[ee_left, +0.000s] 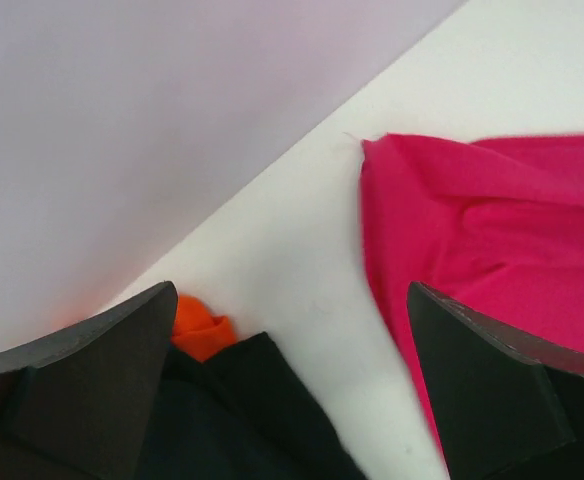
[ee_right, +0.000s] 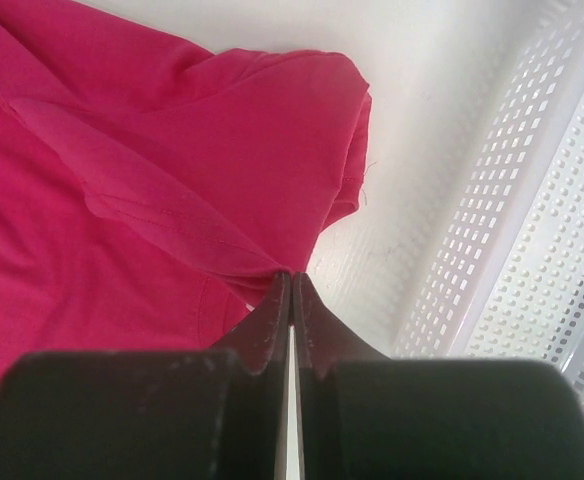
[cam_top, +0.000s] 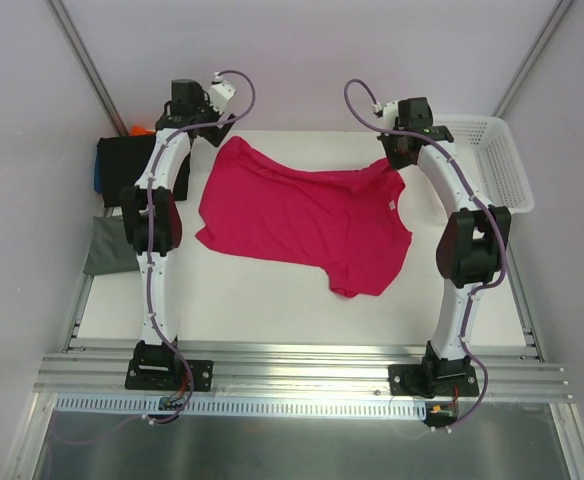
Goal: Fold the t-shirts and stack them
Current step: Fold the tshirt
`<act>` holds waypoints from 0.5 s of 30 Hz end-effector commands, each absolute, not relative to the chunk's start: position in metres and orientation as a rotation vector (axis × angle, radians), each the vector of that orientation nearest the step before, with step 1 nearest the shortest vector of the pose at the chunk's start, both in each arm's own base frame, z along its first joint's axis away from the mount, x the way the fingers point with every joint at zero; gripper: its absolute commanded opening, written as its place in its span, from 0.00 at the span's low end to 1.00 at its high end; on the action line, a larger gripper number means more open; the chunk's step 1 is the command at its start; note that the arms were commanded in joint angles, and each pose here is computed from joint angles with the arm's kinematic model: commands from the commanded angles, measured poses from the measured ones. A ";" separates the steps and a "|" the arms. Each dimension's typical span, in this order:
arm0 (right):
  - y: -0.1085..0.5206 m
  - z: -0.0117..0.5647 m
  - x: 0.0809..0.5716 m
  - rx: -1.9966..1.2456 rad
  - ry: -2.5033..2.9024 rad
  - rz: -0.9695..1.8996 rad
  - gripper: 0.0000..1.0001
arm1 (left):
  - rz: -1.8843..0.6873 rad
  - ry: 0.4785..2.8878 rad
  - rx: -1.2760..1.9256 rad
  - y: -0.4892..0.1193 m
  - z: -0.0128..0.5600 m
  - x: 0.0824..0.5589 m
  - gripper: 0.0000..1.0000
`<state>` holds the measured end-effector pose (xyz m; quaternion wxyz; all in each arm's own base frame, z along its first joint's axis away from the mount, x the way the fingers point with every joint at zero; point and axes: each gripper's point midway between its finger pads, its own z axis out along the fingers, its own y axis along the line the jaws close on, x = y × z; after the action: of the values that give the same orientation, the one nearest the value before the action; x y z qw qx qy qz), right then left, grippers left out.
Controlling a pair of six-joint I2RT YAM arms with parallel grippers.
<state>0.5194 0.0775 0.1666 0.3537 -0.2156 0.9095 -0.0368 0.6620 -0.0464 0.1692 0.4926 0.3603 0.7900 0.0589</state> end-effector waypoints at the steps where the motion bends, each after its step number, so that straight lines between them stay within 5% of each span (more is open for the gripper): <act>1: 0.087 0.189 0.524 -0.542 2.298 -0.070 0.01 | 0.034 1.909 0.523 -0.041 0.212 0.665 0.99; 15: 0.089 0.179 0.516 -0.557 2.352 -0.073 0.01 | -0.484 2.014 -0.049 -0.047 0.147 0.689 0.99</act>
<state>0.5165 0.0824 0.1644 0.3465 -0.2159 0.9123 -0.0332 0.6808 -0.0301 0.1510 0.5123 0.0308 0.8493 -0.1236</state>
